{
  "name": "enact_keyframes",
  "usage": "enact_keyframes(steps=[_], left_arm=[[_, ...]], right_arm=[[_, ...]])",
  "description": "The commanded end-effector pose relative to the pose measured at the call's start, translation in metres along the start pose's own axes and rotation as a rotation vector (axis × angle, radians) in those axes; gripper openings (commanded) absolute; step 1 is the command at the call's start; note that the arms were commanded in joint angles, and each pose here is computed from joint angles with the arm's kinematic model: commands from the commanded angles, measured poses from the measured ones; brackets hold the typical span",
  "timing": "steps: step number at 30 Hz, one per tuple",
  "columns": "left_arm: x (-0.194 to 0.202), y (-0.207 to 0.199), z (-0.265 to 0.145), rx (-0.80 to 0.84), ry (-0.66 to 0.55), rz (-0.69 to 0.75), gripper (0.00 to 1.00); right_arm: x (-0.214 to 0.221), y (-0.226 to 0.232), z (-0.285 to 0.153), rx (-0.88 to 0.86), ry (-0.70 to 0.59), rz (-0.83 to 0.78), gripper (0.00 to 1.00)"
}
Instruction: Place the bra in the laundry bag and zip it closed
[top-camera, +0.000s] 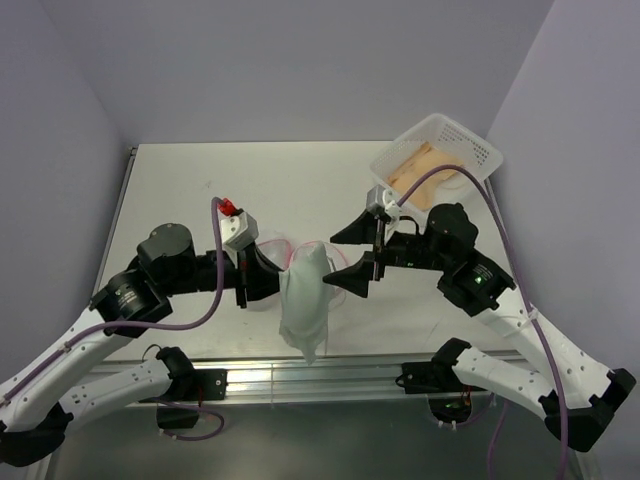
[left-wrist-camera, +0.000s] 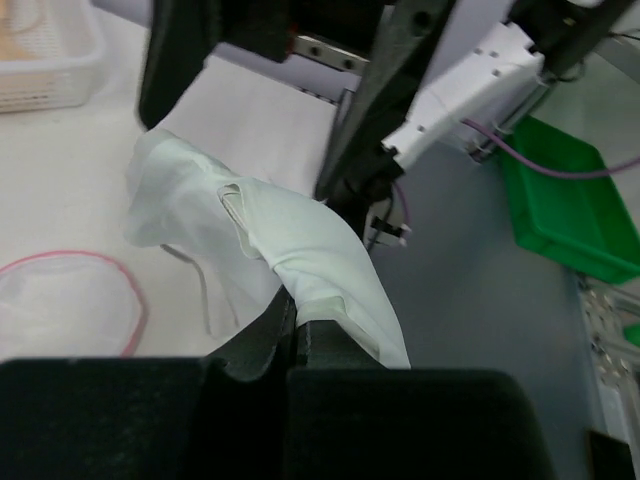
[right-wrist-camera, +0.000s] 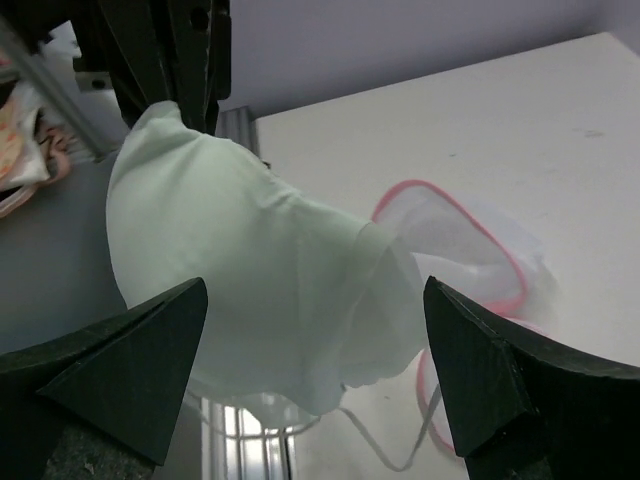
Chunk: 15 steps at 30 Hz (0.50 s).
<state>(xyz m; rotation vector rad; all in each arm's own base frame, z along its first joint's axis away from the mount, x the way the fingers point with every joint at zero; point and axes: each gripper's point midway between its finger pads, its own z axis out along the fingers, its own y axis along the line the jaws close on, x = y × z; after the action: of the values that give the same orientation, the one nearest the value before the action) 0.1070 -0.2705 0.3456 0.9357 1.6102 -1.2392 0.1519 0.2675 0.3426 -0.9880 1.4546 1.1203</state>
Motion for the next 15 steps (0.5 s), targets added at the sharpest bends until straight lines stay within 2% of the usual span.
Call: enact_keyframes(steps=[1, 5, 9, 15], left_arm=[[0.004, -0.036, -0.018, 0.169, 0.072, 0.038, 0.00], [0.014, -0.048, -0.027, 0.224, 0.123, 0.028, 0.00], [0.022, -0.043, -0.028, 0.194, 0.194, 0.005, 0.00], [0.014, -0.040, -0.034, 0.145, 0.186, 0.021, 0.00]], right_arm=[[-0.020, 0.037, 0.005, -0.243, -0.021, -0.064, 0.96], [-0.017, 0.057, 0.011, -0.374, -0.004, 0.002, 0.96], [-0.011, 0.078, 0.018, -0.450, 0.022, -0.009, 0.98], [0.013, 0.103, 0.026, -0.580, 0.071, 0.037, 0.98]])
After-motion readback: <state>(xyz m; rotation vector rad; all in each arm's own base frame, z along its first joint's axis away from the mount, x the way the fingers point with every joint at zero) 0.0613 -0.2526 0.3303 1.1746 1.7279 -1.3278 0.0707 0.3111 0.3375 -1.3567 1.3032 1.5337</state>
